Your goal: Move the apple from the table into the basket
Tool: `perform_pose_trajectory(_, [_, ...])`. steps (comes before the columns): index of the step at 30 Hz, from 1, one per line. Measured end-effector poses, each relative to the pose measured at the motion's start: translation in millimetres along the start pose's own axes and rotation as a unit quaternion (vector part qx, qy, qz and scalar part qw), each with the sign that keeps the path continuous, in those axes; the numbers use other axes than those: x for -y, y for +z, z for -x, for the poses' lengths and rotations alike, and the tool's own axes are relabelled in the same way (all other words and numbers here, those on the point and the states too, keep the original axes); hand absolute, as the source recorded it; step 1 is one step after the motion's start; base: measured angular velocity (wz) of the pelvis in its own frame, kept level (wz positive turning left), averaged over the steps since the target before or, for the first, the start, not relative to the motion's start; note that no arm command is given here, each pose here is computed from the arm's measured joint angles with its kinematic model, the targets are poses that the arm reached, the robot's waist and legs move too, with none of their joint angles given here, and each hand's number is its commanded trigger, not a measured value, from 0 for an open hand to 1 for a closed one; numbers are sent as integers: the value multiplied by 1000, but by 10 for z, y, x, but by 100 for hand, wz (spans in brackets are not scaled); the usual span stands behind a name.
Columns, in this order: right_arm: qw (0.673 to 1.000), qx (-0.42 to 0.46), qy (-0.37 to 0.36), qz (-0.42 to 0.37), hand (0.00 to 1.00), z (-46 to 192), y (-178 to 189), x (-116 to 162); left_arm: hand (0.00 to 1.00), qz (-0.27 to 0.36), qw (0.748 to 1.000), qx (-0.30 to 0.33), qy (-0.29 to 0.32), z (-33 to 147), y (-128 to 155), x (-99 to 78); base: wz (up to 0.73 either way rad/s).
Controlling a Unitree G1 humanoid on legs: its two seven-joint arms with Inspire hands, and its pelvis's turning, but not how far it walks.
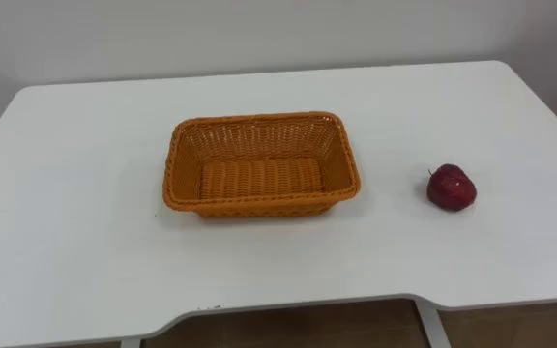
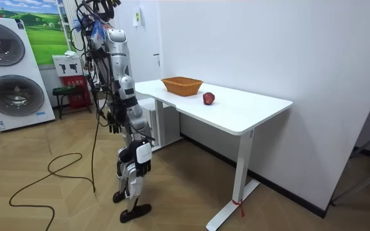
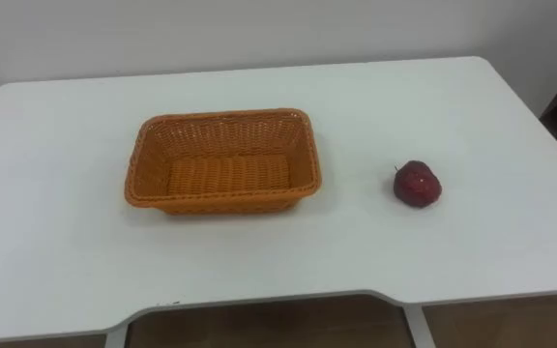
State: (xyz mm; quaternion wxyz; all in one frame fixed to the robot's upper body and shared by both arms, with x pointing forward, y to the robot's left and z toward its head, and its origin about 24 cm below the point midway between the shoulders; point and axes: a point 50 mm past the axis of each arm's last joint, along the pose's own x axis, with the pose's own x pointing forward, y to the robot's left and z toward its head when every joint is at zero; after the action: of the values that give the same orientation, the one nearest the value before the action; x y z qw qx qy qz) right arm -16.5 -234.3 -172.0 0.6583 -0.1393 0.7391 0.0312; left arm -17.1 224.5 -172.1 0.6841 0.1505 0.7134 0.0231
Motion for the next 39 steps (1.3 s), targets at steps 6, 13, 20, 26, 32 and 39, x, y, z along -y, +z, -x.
perform_pose_trajectory(6, [1000,3,-2,-2,0,1,20,9,0,1,1000,3,1,-1,27,-5,-4])
perform_pose_trajectory(13, [992,10,-31,-123,0,5,72,53,0,4,1000,11,6,-2,87,-26,-1])
perform_pose_trajectory(20, [864,20,-67,-499,0,29,48,224,0,47,999,18,17,-3,38,-94,-3])
perform_pose_trajectory(26, [644,99,-107,-751,0,196,285,762,0,118,990,22,74,19,-111,-318,-6])
perform_pose_trajectory(32, [497,127,-132,-848,0,395,419,1195,0,130,985,23,107,40,-198,-434,1])
perform_pose_trajectory(39, [469,213,-251,-820,0,933,639,1679,0,124,985,36,111,45,-175,-438,0])
